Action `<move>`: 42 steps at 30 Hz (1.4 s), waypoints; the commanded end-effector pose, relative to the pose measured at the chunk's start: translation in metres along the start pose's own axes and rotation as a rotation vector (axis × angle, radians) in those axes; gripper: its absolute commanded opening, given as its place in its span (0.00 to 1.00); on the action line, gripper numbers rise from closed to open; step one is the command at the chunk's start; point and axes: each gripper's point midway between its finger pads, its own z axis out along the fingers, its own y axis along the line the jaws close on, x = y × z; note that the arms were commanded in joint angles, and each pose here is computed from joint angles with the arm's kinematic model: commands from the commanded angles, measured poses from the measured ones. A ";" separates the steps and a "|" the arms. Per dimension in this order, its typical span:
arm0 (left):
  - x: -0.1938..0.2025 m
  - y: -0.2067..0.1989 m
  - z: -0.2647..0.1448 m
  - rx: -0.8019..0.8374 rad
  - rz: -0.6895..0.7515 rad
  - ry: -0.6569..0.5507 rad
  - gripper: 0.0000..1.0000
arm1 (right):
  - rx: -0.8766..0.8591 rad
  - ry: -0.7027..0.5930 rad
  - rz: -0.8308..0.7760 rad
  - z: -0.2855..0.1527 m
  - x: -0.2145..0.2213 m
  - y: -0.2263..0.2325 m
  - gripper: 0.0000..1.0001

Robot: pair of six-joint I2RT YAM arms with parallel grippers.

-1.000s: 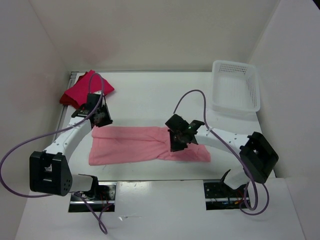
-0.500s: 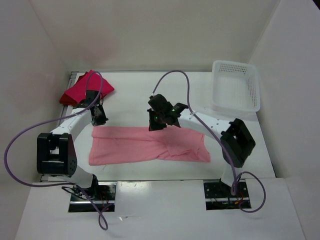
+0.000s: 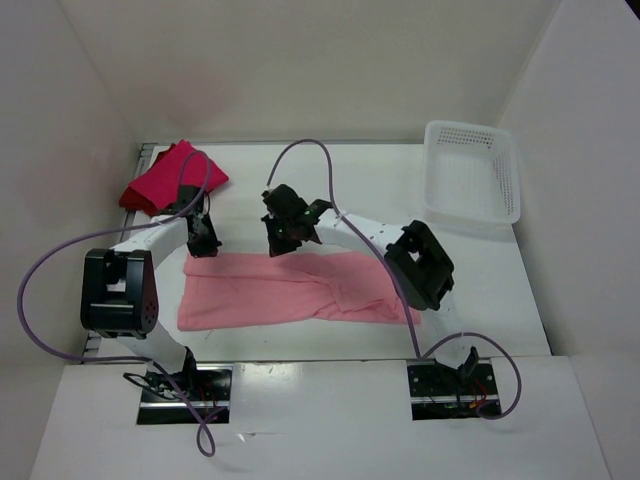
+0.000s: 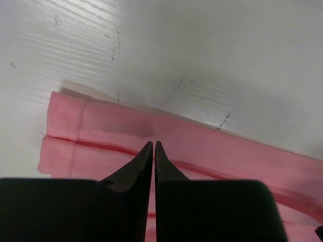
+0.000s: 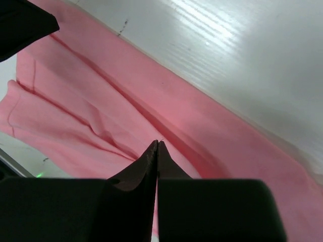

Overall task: Fold and stack the t-shirts
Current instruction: Fold the other side of the tshirt into a rectangle

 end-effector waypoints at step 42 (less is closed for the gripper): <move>-0.004 0.016 0.018 -0.043 -0.037 0.011 0.14 | 0.176 0.016 -0.223 -0.008 0.058 0.014 0.00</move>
